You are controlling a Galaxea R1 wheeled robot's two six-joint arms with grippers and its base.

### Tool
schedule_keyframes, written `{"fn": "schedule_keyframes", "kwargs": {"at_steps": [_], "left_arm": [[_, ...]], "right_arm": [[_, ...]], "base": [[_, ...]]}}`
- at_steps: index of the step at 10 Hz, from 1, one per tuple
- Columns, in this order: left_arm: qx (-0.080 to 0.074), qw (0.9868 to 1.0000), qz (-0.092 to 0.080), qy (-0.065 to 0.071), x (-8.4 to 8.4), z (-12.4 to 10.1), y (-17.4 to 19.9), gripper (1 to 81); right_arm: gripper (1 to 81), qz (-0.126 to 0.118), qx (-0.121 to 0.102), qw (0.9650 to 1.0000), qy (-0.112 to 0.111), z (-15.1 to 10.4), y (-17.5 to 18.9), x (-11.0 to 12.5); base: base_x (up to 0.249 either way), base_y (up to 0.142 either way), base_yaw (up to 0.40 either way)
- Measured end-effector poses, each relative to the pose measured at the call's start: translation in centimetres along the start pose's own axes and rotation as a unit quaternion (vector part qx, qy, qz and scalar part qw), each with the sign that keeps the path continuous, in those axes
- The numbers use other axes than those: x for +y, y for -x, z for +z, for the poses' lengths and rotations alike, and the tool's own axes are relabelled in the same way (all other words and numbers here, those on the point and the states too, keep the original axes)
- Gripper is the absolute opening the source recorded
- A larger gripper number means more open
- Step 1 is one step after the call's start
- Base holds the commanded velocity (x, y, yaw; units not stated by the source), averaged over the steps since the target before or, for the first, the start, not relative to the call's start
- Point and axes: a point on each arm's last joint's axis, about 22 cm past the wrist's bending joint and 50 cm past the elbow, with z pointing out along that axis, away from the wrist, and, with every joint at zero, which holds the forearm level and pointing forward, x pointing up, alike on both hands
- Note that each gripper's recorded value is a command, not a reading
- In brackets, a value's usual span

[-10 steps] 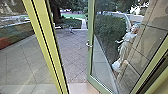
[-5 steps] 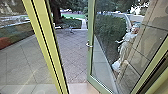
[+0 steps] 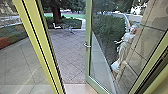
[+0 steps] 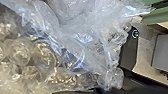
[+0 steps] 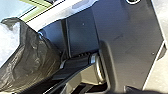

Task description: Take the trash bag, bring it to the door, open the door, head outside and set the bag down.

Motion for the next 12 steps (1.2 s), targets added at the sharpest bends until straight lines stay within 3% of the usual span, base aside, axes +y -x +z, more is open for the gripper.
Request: {"fn": "schedule_keyframes", "kwargs": {"at_steps": [1,2,6,12], "left_arm": [[-0.004,1.0000,-0.001,0.000,-0.3,-0.2,0.3,1.0],[-0.002,0.9999,-0.001,-0.012,-1.7,-0.6,0.2,1.0],[-0.002,1.0000,-0.001,-0.007,-1.0,-0.3,0.2,1.0],[-0.001,1.0000,-0.001,-0.008,-1.2,-0.4,0.2,1.0]], "right_arm": [[81.1,0.001,-0.003,1.0000,-0.005,0.3,0.6,-0.7],[81.1,0.001,-0.009,0.9997,-0.023,0.7,1.2,-2.6],[81.1,0.000,-0.007,0.9999,-0.015,0.5,1.0,-1.7],[81.1,0.000,-0.007,0.9998,-0.016,0.5,1.0,-1.9]], "base": [[0.000,-0.119,0.000],[0.000,-0.119,0.000],[0.000,-0.123,0.000],[0.000,-0.127,0.000]]}}
